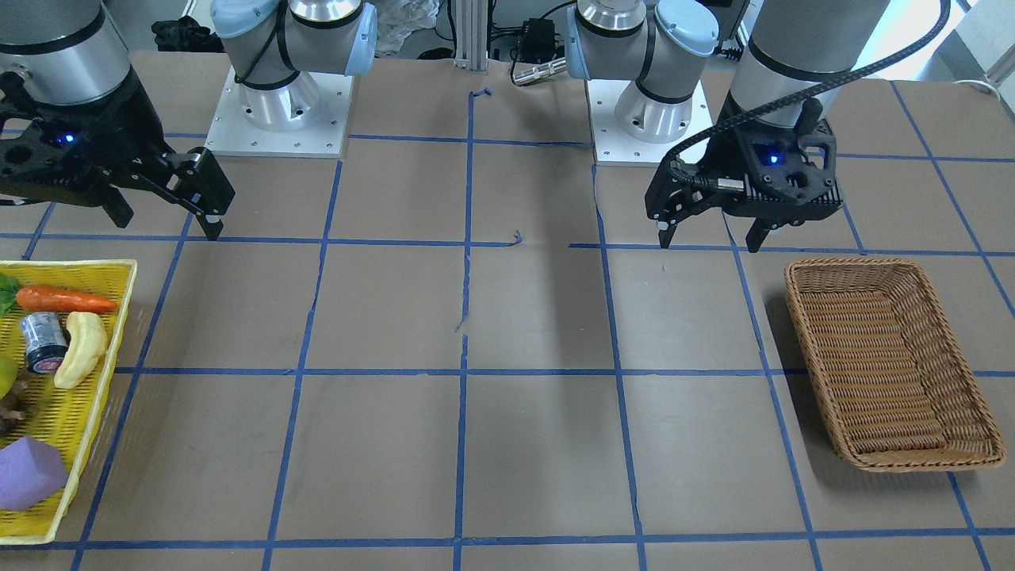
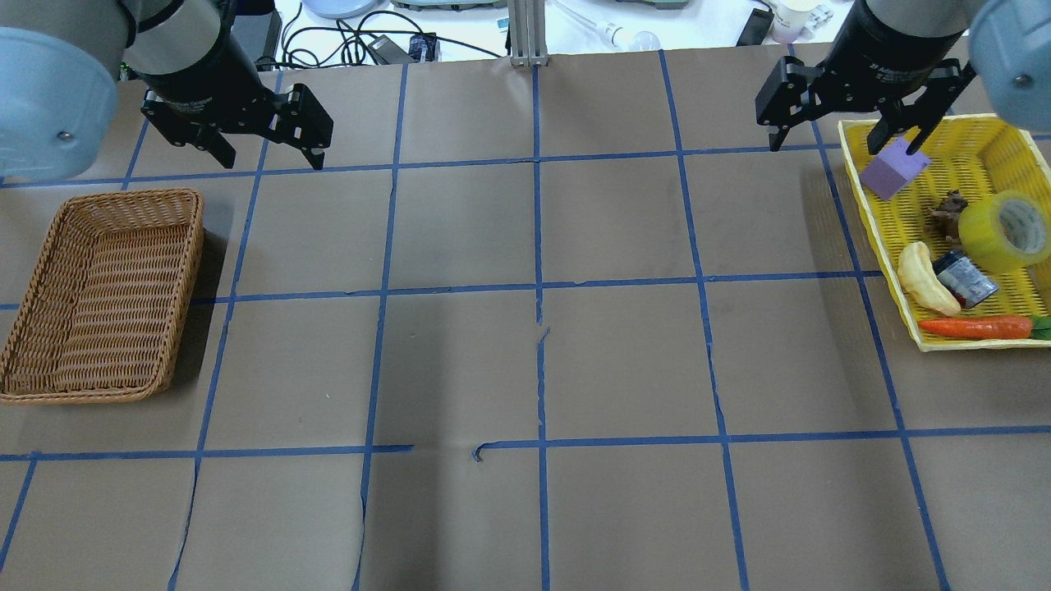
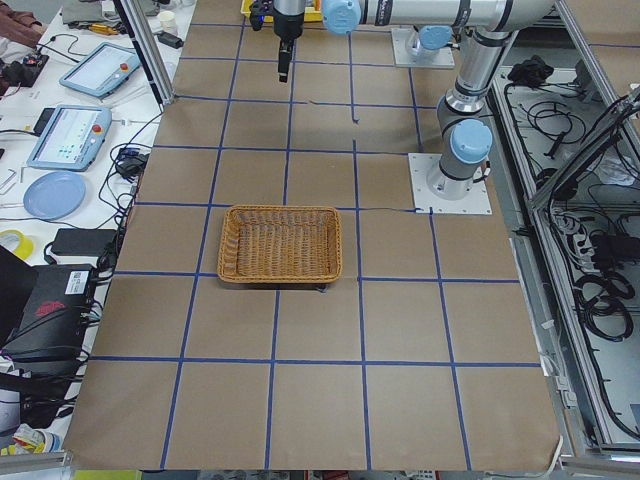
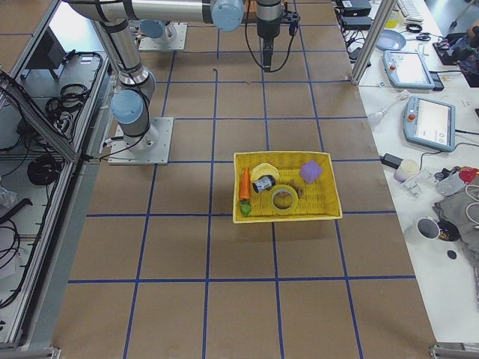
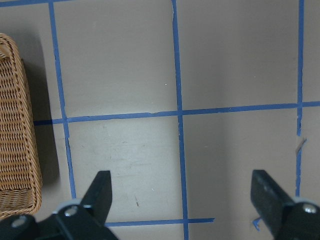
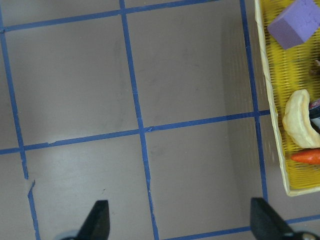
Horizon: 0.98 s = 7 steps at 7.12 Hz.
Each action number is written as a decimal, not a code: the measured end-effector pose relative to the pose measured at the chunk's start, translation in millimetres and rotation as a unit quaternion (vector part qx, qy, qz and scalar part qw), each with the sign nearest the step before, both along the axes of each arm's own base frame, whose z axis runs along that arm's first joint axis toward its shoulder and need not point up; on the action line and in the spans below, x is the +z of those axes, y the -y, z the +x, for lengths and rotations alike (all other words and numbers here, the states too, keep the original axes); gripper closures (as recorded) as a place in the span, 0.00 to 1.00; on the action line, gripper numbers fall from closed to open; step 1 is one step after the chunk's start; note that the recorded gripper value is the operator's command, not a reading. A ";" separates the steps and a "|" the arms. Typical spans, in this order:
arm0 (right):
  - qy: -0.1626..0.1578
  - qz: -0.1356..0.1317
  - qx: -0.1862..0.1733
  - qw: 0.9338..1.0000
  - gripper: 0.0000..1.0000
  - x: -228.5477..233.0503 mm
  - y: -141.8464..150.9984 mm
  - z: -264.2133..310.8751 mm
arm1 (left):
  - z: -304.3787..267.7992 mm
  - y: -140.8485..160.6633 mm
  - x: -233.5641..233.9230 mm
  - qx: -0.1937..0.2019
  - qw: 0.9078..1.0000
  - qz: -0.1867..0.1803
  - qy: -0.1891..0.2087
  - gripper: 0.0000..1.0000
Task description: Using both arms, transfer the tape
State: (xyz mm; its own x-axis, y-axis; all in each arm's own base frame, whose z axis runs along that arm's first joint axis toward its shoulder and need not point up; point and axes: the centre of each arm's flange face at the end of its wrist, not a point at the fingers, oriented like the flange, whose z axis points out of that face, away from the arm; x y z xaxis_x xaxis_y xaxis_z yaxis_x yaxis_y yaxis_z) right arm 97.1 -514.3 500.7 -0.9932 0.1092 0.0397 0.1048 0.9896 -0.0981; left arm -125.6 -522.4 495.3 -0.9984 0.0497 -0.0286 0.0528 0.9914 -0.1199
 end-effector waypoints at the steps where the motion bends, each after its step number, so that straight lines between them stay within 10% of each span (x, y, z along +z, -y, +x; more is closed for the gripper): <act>1: -0.002 0.001 0.006 1.000 0.00 3.2 -0.8 6.4 | 0.0 0.1 -0.1 0.000 1.000 0.000 0.000 0.00; 7: 0.001 0.013 0.014 1.000 0.00 8.7 -2.8 17.1 | 0.0 0.2 -0.4 0.000 1.000 0.000 0.000 0.00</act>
